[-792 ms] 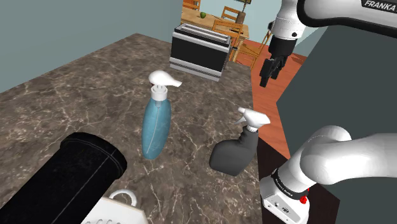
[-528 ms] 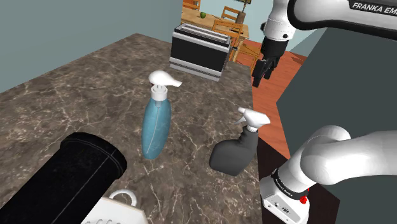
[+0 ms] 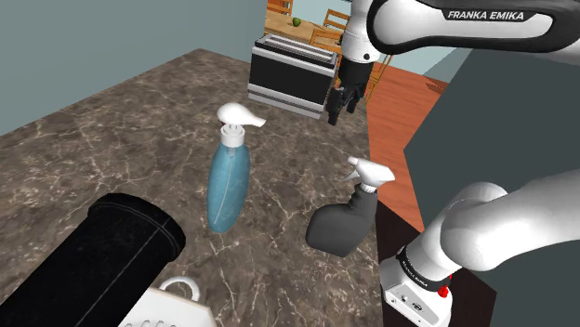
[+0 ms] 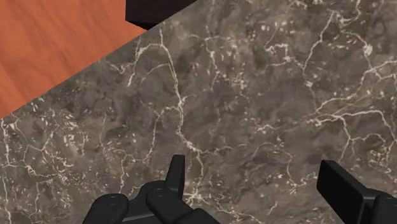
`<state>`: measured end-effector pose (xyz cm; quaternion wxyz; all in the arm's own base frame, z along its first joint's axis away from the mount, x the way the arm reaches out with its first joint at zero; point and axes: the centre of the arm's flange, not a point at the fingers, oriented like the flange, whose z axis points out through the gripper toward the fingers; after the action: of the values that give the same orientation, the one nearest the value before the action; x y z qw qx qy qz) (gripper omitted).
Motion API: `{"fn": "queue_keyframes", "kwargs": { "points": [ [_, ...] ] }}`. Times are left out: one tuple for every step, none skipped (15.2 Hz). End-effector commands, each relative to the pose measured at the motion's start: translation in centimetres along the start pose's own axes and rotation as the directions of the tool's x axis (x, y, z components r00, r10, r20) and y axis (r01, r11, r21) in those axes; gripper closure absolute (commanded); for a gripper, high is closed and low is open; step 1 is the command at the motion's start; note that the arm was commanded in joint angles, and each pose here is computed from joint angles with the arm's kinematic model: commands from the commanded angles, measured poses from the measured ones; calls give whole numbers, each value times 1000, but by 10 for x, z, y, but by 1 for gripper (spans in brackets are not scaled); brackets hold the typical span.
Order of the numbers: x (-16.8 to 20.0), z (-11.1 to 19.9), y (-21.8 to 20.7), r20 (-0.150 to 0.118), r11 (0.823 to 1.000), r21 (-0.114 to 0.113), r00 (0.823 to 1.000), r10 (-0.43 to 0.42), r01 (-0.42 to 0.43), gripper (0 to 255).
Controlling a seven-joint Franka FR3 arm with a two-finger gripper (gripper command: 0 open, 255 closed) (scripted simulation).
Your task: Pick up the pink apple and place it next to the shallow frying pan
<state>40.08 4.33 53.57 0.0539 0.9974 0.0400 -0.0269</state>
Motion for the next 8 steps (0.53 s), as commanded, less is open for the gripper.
{"fn": "queue_keyframes", "kwargs": {
  "points": [
    [21,3,-13,-19,1000,-4,1000,-10,10,0],
    [31,5,-19,-28,1000,-7,1000,-15,15,0],
    [42,7,-26,-36,1000,-10,999,-20,19,0],
    [52,9,-32,-45,1000,-13,999,-25,24,0],
    [62,10,-39,-53,999,-15,998,-30,29,0],
    [72,12,-46,-62,999,-18,997,-34,33,0],
    [82,14,-53,-71,999,-21,997,-39,38,0],
    [92,15,-59,-79,999,-24,996,-44,43,0]
  ]
}}
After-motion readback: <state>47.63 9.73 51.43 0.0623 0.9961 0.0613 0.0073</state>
